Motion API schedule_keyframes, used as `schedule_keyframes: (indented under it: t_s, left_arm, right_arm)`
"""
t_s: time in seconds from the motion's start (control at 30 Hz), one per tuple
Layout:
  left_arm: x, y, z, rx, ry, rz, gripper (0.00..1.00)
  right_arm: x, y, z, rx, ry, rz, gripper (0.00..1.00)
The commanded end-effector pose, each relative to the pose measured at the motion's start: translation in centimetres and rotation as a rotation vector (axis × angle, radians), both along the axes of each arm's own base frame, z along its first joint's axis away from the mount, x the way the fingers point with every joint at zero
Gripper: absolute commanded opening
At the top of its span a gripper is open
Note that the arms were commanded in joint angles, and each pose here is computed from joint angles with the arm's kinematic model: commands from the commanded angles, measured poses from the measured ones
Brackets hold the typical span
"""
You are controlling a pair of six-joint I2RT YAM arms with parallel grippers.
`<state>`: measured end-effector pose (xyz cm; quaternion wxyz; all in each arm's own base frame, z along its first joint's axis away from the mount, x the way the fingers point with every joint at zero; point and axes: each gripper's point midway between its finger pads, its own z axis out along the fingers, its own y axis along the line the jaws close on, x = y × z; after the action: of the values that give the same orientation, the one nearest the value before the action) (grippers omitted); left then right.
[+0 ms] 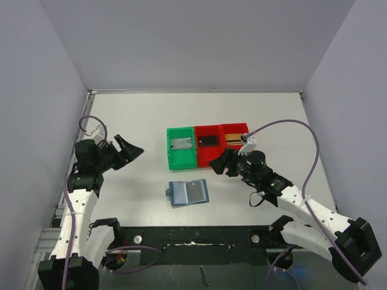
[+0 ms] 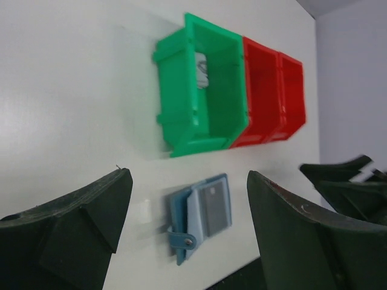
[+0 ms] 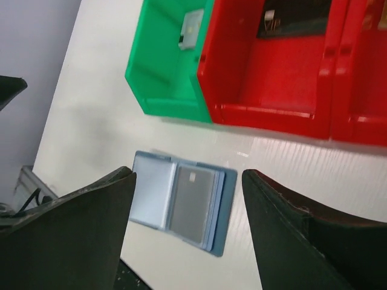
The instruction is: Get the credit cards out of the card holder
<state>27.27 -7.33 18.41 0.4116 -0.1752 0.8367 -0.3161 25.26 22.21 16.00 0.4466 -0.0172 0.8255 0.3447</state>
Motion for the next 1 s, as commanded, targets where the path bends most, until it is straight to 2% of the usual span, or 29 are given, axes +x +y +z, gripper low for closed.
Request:
schedule_keyframes:
  t_s: [0.0, 0.1, 0.2, 0.43, 0.63, 0.8, 0.97]
  left_arm:
    - [-1.2, -6.6, 4.9, -0.238, -0.133, -0.213, 0.75]
    - [-2.2, -9.7, 4.2, -0.248, -0.102, -0.251, 0.74]
    - [-3.3, -12.9, 2.6, -0.25, -0.052, -0.275, 0.69]
    - [-6.2, -18.5, -1.7, -0.134, 0.096, -0.359, 0.56]
    - [-7.2, -20.0, -5.9, -0.022, 0.231, -0.36, 0.46]
    - [-7.4, -20.2, -7.9, 0.038, 0.299, -0.339, 0.41]
    - [-7.8, -18.2, -10.0, 0.147, 0.354, -0.281, 0.4]
  right_arm:
    - [-1.3, 1.9, 0.3, 0.217, 0.115, 0.012, 0.7]
    - [-1.9, 2.5, -1.2, 0.236, 0.18, 0.021, 0.66]
    - [-2.1, 3.0, -2.2, 0.244, 0.227, 0.019, 0.62]
    - [-2.8, 3.7, -4.4, 0.236, 0.323, 0.004, 0.52]
    - [-3.6, 4.2, -6.2, 0.211, 0.388, 0.014, 0.45]
    - [-3.9, 5.0, -7.2, 0.198, 0.429, 0.03, 0.43]
    - [-4.1, 6.3, -7.7, 0.182, 0.458, 0.068, 0.41]
